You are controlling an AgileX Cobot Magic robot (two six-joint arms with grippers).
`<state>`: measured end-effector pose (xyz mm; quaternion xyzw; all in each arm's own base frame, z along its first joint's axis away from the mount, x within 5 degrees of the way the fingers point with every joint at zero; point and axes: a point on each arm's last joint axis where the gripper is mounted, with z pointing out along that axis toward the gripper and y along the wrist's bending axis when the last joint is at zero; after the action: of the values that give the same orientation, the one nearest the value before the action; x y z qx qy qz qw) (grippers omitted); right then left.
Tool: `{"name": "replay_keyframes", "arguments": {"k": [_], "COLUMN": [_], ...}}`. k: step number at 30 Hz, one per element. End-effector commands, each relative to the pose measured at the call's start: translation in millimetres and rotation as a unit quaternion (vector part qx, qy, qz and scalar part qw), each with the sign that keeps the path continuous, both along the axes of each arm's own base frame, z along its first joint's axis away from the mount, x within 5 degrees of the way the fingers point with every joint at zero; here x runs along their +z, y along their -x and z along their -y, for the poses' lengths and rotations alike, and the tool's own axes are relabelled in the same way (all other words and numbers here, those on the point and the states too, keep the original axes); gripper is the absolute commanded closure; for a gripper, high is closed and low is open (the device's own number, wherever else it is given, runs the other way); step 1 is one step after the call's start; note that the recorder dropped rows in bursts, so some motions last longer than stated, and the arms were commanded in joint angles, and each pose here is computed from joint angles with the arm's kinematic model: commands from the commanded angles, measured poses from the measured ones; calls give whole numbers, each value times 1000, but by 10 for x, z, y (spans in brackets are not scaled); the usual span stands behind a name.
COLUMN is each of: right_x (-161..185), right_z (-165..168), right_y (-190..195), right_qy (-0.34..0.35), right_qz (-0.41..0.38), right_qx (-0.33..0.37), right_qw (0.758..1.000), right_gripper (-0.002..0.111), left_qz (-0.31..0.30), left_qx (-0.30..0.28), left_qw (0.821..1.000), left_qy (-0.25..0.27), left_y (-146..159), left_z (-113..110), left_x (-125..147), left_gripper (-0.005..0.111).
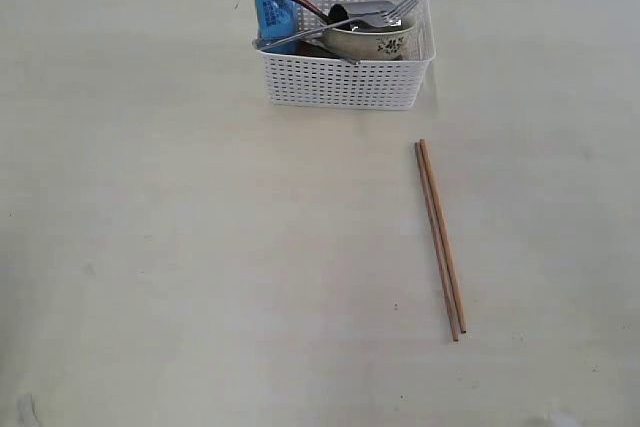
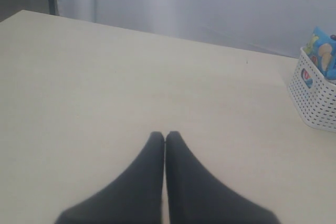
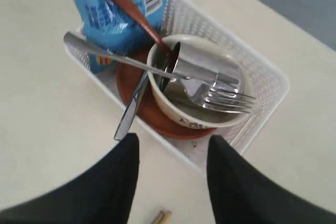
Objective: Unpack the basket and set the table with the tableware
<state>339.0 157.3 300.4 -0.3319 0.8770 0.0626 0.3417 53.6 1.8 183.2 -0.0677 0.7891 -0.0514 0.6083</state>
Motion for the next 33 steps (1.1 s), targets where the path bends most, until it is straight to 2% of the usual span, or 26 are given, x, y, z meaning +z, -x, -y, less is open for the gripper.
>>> {"name": "replay_keyframes", "arguments": {"k": [1,6,12,15,18,20,23,25,30,33], "right_x": [-21,-53,-160,-213,-282,-395,-568,-631,-686,-776], "right_z": [-43,-88,-116,-157,-233,-268,-289,-297,-377,-408], "right_y": [-120,-221,-254,-279,-349,-394,-442,-462,-518,-549], "right_qy": [60,120,195,194,168,177,217,226,193,189], "right_qz": [-29,9,44,56,76,83,95,97,122,127], "right_qx": [64,156,279,307,308,336,402,417,410,421], "right_qw": [996,980,939,930,933,922,885,875,883,878], "right_gripper": [67,67,67,67,67,67,67,67,67,67], "left_qz": [0,0,0,0,0,0,0,0,0,0], "left_qx": [1,1,1,1,1,1,1,1,1,1], "left_qw": [1000,1000,1000,1000,1000,1000,1000,1000,1000,1000], "left_qy": [5,5,5,5,5,5,5,5,5,5], "left_y": [1,1,1,1,1,1,1,1,1,1], "left_z": [2,2,2,2,2,2,2,2,2,2], "left_x": [-11,-11,-11,-11,-11,-11,-11,-11,-11,-11], "left_gripper": [106,106,106,106,106,106,106,106,106,106]}}
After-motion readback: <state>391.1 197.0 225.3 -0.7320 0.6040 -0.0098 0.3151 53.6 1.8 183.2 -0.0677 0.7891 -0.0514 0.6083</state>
